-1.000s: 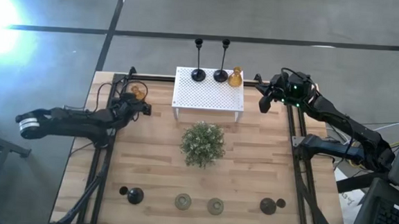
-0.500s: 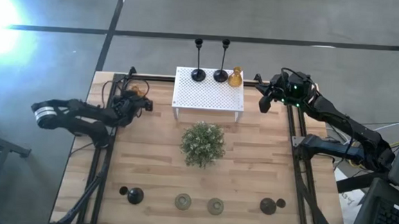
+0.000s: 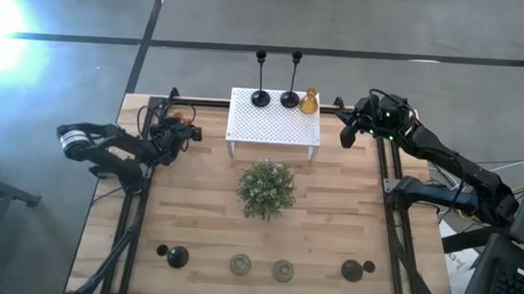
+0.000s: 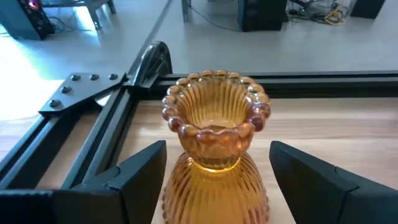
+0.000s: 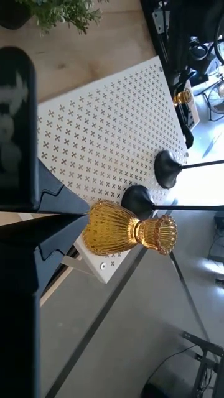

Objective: Pick & Place candle stick holders
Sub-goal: Put the orange glass candle holder on the shelf

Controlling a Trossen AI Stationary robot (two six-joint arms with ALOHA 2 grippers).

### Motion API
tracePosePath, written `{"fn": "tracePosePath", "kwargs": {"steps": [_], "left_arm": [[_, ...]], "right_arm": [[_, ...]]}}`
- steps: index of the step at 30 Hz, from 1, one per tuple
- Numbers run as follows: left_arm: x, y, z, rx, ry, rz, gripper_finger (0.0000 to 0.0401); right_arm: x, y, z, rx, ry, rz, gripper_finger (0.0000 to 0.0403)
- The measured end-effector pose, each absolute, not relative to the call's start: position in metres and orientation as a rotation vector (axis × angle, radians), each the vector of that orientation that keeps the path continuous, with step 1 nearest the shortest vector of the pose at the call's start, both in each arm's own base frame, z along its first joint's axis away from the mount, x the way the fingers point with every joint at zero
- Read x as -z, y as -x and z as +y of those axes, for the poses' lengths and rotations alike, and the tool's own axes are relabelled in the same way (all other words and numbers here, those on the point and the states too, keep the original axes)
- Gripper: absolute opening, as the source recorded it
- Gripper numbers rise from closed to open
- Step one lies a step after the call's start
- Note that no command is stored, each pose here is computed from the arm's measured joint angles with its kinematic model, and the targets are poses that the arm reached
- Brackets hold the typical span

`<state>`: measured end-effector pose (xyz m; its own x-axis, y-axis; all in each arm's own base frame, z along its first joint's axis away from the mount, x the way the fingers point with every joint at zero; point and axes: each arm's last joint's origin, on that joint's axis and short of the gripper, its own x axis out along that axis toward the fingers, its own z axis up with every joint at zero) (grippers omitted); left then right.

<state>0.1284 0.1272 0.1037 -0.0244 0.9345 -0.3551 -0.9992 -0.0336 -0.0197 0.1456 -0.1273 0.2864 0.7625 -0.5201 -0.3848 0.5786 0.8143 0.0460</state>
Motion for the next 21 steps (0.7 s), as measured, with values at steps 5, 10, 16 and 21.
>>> {"fn": "tracePosePath", "kwargs": {"steps": [5, 10, 16, 21], "left_arm": [[-0.1030, -0.1275, 0.1276, -1.627, 0.285, 0.259, 0.0257], [-0.1041, -0.1277, 0.1279, -1.631, 0.284, 0.244, 0.0205], [-0.1060, -0.1287, 0.1288, -1.634, 0.286, 0.225, 0.0133], [-0.1072, -0.1301, 0.1295, -1.615, 0.285, 0.223, 0.0117]], "right_arm": [[-0.2864, -0.1456, -0.1274, 0.601, -0.166, 0.368, 0.0008], [-0.2865, -0.1456, -0.1274, 0.601, -0.165, 0.367, 0.0008], [-0.2865, -0.1456, -0.1274, 0.600, -0.161, 0.368, 0.0008], [-0.2866, -0.1457, -0.1274, 0.600, -0.161, 0.367, 0.0008]]}}
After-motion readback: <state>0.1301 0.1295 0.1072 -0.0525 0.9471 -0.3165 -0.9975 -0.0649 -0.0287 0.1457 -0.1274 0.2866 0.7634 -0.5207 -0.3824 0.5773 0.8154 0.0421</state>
